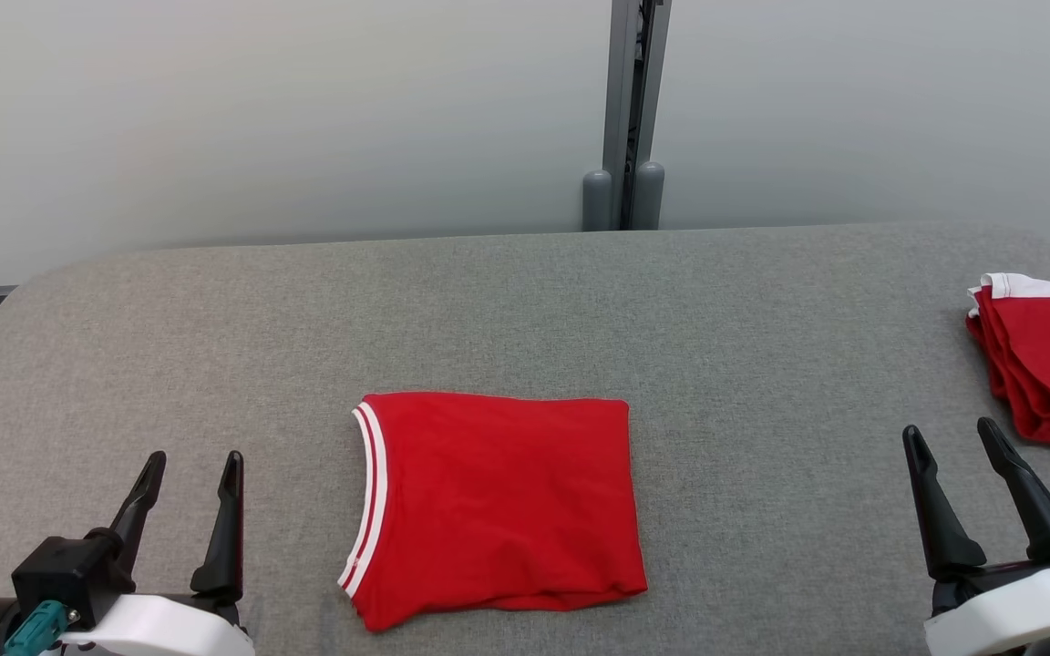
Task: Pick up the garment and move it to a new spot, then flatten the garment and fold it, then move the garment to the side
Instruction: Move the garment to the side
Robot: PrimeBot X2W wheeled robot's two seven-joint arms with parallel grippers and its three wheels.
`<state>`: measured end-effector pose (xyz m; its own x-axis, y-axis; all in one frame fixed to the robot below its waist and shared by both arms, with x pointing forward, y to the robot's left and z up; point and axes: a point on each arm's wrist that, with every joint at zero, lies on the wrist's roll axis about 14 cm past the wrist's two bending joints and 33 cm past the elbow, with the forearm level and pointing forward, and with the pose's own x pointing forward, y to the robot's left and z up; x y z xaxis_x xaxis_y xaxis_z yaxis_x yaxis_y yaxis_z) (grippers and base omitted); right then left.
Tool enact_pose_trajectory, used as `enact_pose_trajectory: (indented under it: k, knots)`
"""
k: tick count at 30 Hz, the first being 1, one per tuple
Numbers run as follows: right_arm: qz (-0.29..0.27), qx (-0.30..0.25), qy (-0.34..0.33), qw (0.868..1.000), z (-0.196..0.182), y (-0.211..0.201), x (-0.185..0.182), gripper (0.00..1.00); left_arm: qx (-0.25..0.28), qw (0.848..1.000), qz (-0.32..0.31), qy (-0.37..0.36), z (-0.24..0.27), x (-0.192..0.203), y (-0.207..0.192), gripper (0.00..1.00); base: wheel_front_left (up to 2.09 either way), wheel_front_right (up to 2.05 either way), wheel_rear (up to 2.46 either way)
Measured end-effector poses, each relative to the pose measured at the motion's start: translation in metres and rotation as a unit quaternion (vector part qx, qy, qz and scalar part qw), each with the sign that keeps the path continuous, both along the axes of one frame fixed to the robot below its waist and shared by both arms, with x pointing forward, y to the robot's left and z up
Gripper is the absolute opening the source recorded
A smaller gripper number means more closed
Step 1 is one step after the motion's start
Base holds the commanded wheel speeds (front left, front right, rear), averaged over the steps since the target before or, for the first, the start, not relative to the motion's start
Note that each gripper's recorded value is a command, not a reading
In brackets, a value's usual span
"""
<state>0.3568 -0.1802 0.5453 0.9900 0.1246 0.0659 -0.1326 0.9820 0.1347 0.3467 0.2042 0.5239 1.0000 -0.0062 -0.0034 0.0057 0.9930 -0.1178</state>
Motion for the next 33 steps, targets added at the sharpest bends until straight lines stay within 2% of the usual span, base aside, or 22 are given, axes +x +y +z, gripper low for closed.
enact_pose_trajectory:
  k: [24, 33]
  knots:
    - [0.001, -0.001, 0.002, 1.0, 0.0, 0.0, 0.004, 1.0, 0.0, 1.0, 0.006, 0.005, -0.002, -0.002, 0.003, 1.0, 0.0, 0.0, 0.0]
    - [0.021, 0.005, 0.018, 1.0, -0.011, 0.016, 0.033, 1.0, -0.002, 1.0, 0.008, -0.015, 0.008, 0.013, 0.007, 1.0, 0.0, 0.0, 0.0]
